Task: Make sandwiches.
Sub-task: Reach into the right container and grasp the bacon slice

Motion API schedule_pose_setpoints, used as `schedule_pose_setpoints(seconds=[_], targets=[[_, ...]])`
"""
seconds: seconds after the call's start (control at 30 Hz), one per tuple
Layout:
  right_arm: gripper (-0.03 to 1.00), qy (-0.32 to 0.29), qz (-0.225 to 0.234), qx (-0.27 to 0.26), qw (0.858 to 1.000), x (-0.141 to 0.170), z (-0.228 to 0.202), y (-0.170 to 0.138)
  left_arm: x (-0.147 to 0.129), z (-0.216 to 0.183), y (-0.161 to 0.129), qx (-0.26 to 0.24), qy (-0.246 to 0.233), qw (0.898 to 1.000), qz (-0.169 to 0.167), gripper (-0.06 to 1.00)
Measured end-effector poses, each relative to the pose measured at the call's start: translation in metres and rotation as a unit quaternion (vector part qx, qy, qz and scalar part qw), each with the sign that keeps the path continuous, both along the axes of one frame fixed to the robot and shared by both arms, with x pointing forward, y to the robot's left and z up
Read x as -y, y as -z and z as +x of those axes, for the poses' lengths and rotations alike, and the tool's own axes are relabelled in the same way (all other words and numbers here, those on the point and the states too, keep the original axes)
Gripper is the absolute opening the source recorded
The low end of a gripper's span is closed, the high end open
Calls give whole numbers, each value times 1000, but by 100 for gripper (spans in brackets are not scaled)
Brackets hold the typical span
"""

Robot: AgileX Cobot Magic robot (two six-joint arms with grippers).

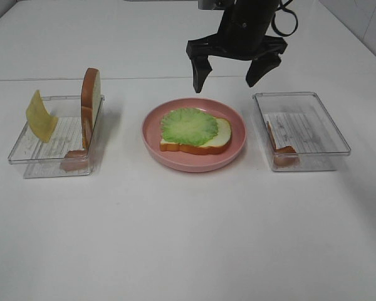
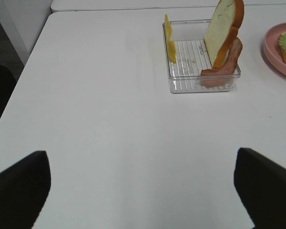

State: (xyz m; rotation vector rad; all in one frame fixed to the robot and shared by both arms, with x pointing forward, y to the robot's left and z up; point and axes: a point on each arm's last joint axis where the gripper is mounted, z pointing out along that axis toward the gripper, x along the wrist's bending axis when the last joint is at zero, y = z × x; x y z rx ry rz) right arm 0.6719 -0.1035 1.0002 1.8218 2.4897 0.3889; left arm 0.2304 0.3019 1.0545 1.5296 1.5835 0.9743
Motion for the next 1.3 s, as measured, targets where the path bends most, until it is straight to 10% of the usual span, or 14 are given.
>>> schedule_pose_setpoints(seconds=[0.7, 1.3], targets=[[97, 74, -69, -113, 989, 79, -47, 38, 0, 0, 0, 0, -1, 1000, 2, 99], [95, 77, -42, -82, 993, 73, -36, 63, 0, 0, 0, 0, -1, 1000, 2, 99]])
